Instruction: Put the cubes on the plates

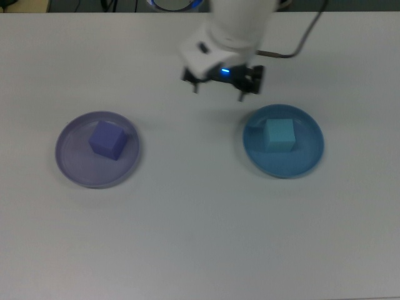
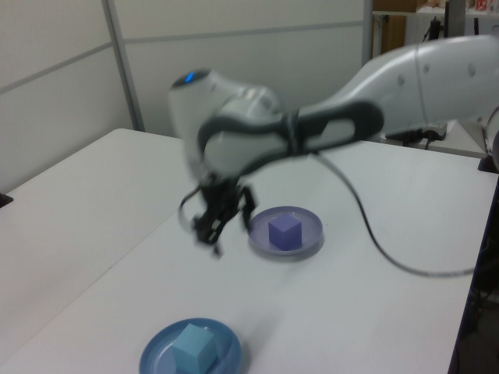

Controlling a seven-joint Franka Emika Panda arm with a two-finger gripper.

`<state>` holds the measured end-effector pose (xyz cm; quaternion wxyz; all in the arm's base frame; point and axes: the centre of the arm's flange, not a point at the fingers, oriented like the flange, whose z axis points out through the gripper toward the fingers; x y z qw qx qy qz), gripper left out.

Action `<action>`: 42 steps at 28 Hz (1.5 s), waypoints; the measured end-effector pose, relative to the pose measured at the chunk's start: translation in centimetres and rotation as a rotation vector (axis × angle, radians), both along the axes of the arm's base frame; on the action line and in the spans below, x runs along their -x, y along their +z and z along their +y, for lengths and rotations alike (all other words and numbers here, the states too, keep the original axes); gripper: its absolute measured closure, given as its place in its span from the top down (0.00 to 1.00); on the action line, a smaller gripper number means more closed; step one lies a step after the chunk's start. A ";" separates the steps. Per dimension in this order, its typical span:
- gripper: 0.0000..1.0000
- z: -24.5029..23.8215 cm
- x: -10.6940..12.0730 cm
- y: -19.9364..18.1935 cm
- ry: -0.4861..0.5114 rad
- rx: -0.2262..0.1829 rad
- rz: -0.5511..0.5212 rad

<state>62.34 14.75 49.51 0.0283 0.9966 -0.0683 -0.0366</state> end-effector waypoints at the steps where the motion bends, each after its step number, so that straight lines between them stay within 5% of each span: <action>1: 1.00 -1.5 0.0 0.6 -0.013 0.002 0.014; 7: 1.00 -6.6 1.4 4.3 -0.005 0.002 0.049; 25: 1.00 -12.4 8.4 16.4 0.068 -0.010 -0.122; 42: 1.00 -16.5 8.2 16.7 0.067 -0.047 -0.171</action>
